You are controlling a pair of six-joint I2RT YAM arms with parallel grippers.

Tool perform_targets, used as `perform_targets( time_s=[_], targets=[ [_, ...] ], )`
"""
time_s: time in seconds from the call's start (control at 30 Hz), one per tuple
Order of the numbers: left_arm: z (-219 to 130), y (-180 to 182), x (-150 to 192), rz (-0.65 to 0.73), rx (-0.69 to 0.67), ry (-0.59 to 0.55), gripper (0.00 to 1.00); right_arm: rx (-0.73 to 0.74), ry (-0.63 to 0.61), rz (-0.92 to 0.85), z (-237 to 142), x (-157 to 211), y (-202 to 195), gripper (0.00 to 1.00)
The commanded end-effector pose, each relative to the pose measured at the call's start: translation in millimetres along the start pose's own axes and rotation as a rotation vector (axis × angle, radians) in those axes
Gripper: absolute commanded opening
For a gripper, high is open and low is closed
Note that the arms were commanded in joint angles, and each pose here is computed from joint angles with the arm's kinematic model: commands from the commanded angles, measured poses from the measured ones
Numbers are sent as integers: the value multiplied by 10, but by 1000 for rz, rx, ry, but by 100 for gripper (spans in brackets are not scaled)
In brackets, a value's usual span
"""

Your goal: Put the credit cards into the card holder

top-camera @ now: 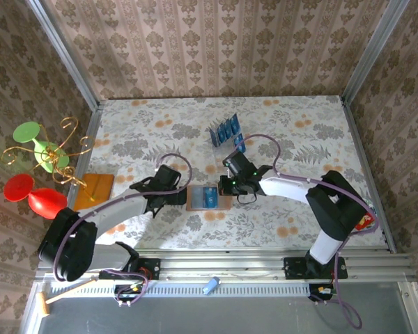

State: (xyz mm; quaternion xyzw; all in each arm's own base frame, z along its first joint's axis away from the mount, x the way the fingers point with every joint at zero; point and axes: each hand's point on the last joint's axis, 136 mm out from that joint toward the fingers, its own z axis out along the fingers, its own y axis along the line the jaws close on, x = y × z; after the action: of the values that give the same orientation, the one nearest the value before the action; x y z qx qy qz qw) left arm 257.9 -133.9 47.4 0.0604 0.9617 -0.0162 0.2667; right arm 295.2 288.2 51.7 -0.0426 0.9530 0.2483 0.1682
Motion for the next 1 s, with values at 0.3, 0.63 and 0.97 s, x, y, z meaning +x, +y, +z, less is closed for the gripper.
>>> perform_targets(
  time_s=[0.3,0.63,0.97],
  targets=[
    [96,131,165,-56,-55,82,100,109,65,-45,250,104,-109,0],
    [213,11,172,-45,-26,126,100,95,72,-40,314,133,-61,0],
    [306,-96,233,-24,1,156,100,63,72,-41,364,116,85,0]
  ],
)
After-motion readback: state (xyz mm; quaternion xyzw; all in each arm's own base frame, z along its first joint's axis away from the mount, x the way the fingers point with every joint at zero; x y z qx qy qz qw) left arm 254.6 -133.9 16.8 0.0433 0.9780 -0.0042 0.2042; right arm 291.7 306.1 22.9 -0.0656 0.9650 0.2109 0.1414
